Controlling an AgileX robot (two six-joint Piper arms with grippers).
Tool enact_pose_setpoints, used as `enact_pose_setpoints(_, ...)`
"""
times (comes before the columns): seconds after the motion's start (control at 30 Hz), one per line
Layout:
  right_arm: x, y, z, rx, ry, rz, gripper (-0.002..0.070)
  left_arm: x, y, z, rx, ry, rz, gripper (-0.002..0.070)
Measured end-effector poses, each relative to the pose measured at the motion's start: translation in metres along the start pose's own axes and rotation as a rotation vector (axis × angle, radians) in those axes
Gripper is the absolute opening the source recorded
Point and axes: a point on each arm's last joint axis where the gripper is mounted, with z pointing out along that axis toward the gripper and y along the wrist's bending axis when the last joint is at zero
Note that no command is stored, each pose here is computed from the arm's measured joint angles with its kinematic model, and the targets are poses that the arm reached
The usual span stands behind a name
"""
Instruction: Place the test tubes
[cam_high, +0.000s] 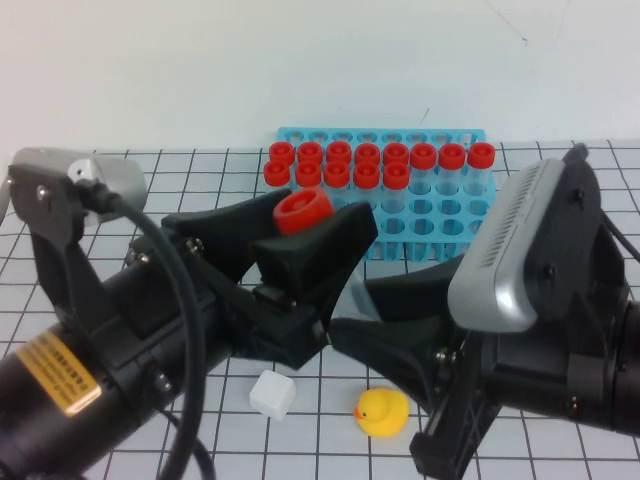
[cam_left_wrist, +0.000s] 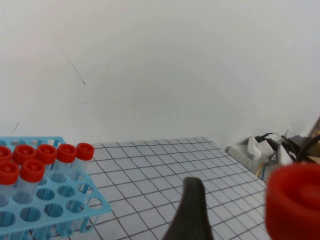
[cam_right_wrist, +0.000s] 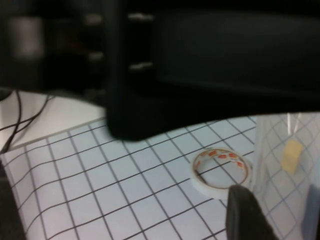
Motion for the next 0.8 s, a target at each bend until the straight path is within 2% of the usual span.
enact_pose_setpoints(0.13,-0.0012,0.0016,-0.0002,-0.018,-0.002,-0.022,0.0232,-0.0024,-0.0001,0.0025,0.008,-0.043,-0.012,0.0522)
enact_pose_setpoints(0.23,-0.0014,0.0010,-0.0001,-0.011,-0.003,-0.035,0.0232,-0.0045,-0.0006,0.0028,0.015,-0.070,-0.010,0.0490)
enact_pose_setpoints(0.33,-0.0015,0.0007,-0.0001,-0.007,-0.004,-0.037,0.0232,-0.0050,-0.0010,0.0027,0.019,-0.075,-0.006,0.0417)
enact_pose_setpoints(0.47,-0.0015,0.0003,-0.0001,-0.003,-0.005,-0.062,0.0232,-0.0038,-0.0021,0.0029,0.029,-0.063,0.023,0.0248)
enact_pose_setpoints(0.63,-0.0017,-0.0008,-0.0001,0.009,-0.007,-0.116,0.0232,-0.0030,-0.0036,0.0029,0.043,-0.057,0.057,0.0252)
enact_pose_setpoints(0.8,-0.0023,-0.0011,-0.0001,0.013,-0.013,-0.089,0.0237,-0.0034,-0.0042,0.0028,0.049,-0.060,0.066,0.0252)
